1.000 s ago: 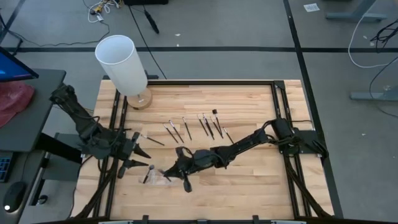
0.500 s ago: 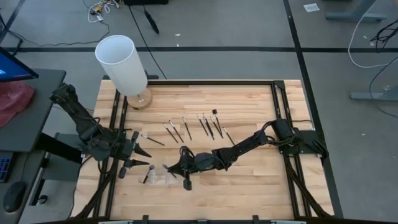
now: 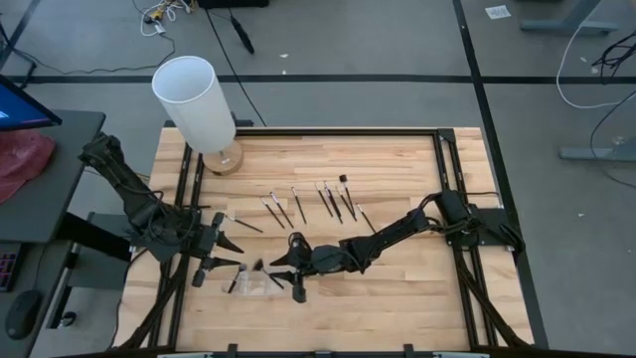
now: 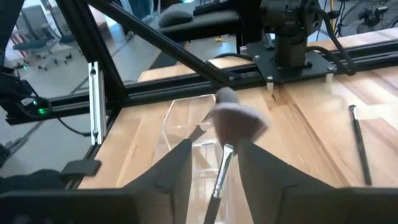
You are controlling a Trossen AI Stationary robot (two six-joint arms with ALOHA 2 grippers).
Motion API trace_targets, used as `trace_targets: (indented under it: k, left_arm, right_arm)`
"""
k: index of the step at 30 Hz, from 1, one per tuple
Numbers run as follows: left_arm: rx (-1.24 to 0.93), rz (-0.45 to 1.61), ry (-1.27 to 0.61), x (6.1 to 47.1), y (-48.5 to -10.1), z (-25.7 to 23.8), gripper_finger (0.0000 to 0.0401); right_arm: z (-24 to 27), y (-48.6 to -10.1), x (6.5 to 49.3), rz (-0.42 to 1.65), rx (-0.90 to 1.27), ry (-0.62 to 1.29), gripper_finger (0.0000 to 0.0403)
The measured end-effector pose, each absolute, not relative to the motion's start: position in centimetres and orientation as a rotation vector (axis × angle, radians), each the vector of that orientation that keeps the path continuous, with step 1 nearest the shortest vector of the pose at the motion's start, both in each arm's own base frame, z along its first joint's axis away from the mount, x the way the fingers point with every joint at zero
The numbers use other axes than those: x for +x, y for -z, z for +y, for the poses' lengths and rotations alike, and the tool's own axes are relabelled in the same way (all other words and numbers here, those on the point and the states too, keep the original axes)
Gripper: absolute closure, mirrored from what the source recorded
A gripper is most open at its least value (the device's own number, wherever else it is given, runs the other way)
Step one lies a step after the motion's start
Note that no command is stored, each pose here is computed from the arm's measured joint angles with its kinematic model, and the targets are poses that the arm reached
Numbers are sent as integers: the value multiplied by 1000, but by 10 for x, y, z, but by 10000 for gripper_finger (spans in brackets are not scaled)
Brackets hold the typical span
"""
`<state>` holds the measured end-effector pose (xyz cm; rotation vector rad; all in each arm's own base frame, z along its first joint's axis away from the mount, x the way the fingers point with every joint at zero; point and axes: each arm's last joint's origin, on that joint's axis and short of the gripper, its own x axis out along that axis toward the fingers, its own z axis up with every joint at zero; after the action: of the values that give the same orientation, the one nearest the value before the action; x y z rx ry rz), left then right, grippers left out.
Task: Put items in baskets/containers
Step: Put the liner brush into the transparent organizer
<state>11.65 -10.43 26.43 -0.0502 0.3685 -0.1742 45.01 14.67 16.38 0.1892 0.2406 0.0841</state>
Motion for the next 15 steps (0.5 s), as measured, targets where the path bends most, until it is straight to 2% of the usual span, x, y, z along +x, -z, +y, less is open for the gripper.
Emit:
trace_targets:
  k: [7, 15]
  left_arm:
    - [-49, 366, 167, 117, -264, -104, 268]
    - [-48, 366, 162, 117, -264, -104, 268]
  right_arm:
    - [150, -201, 433, 312, 163, -65, 282]
    - [141, -232, 397, 508, 98, 162, 304]
